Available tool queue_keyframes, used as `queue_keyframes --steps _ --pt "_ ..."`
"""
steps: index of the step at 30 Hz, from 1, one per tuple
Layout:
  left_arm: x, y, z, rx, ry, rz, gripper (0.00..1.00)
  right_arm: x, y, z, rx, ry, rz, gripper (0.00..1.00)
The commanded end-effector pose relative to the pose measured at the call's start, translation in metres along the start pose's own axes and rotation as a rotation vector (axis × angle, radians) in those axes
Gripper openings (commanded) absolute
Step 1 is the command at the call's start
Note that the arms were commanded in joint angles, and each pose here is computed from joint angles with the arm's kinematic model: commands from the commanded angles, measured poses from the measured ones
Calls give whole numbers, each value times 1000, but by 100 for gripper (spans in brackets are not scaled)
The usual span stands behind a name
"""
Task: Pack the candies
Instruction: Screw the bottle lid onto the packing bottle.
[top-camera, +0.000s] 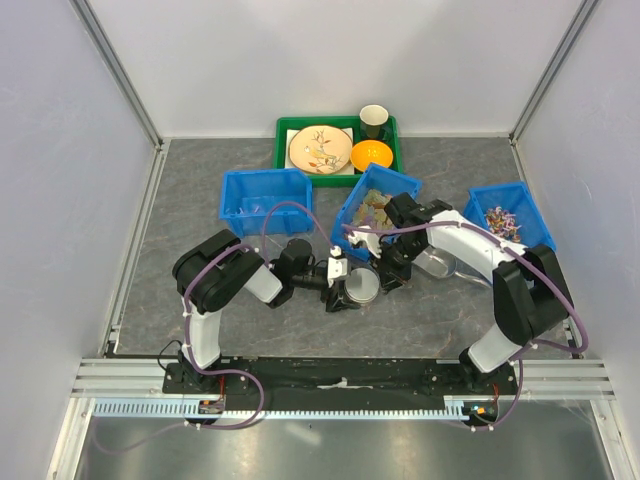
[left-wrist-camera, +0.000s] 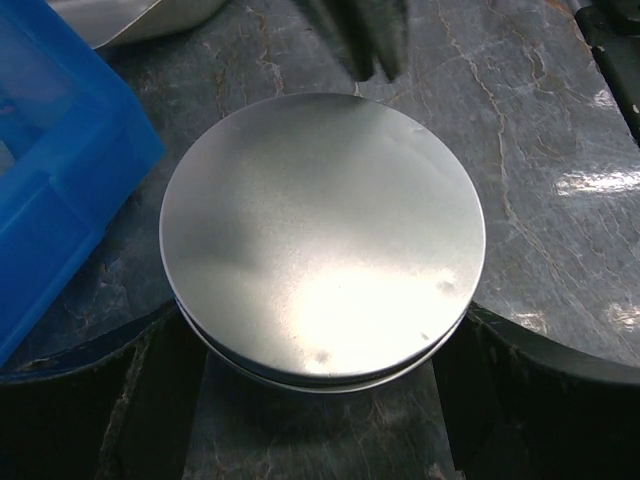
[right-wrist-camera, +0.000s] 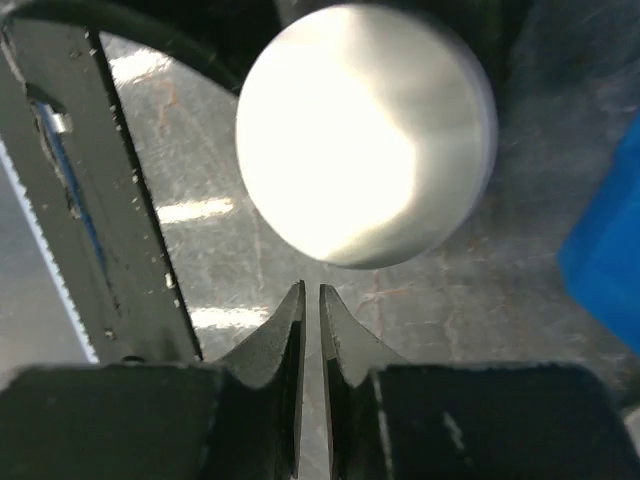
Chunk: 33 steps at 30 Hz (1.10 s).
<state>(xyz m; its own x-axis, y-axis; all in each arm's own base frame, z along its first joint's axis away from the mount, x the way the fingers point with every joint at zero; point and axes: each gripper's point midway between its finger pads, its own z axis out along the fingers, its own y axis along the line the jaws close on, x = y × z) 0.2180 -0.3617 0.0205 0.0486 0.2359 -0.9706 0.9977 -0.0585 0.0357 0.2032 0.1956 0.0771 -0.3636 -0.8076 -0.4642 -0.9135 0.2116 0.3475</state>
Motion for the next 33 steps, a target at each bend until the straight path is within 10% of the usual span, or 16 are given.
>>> queue_keyframes --steps 1,18,33 --pt "11 15 -1 -58 36 27 80 5 18 -9 -38 17 -13 17" --pt "12 14 -1 -57 37 29 81 -103 -35 -6 9 -279 -25 39" --pt "11 15 0 -57 37 28 81 -77 -40 15 -16 -209 6 26"
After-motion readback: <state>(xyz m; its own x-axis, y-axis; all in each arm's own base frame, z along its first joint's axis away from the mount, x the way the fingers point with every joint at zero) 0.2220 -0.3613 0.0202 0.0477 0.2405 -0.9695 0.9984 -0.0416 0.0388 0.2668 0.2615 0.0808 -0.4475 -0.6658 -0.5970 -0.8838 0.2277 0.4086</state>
